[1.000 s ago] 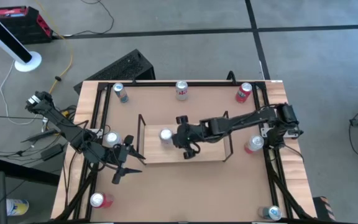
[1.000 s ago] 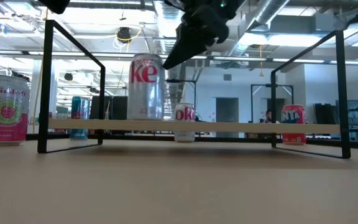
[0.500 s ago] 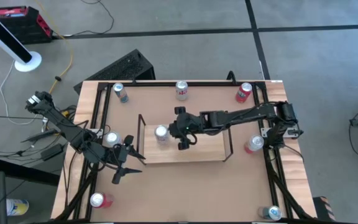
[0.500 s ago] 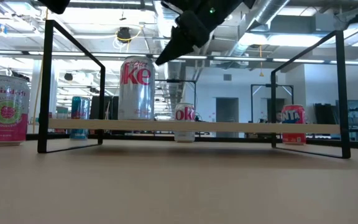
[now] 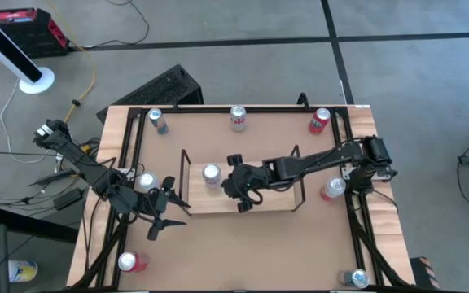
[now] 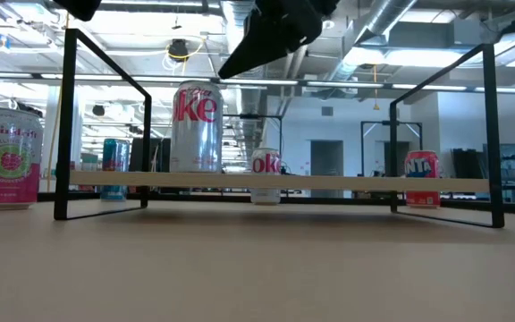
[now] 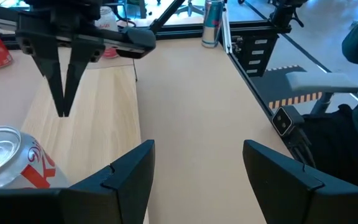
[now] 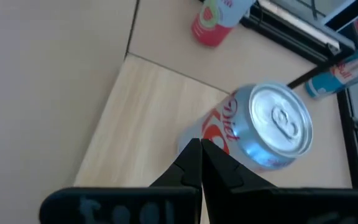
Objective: Place canned beverage on shelf
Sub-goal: Put the bottom silver soda can on the shelf
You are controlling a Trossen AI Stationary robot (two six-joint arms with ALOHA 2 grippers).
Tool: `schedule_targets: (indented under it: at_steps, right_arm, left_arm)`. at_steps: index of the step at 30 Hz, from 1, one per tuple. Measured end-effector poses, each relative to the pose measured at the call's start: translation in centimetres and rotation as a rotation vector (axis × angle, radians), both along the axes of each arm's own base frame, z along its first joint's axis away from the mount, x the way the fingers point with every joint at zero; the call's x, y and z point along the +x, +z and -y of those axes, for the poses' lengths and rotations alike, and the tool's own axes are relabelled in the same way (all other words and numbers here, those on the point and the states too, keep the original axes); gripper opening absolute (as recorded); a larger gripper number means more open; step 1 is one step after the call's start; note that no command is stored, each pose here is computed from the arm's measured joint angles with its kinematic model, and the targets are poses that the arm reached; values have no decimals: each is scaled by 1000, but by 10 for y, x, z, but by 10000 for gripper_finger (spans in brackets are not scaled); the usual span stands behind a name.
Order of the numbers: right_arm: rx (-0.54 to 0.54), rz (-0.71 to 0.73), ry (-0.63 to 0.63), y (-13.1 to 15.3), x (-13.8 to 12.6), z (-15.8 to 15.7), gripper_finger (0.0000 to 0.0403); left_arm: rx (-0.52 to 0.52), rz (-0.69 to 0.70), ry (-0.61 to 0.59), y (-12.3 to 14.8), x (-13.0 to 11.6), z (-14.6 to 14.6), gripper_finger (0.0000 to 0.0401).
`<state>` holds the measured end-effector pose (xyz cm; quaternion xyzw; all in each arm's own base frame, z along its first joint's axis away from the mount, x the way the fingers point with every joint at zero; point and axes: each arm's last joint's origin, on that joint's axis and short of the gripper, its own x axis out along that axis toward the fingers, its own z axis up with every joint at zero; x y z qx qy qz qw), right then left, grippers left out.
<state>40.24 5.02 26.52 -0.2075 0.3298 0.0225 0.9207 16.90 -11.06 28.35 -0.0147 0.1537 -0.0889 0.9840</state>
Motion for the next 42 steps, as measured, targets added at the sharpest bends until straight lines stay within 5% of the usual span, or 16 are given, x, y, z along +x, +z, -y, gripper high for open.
schedule_targets:
  at_steps: [34,42]
  right_arm:
    - [6,106,-117,2,8,47,24]
    - [-89,111,-201,8,4,46,24]
  left_arm:
    - [24,5,-4,0,0,0,228]
    - [22,5,-4,0,0,0,228]
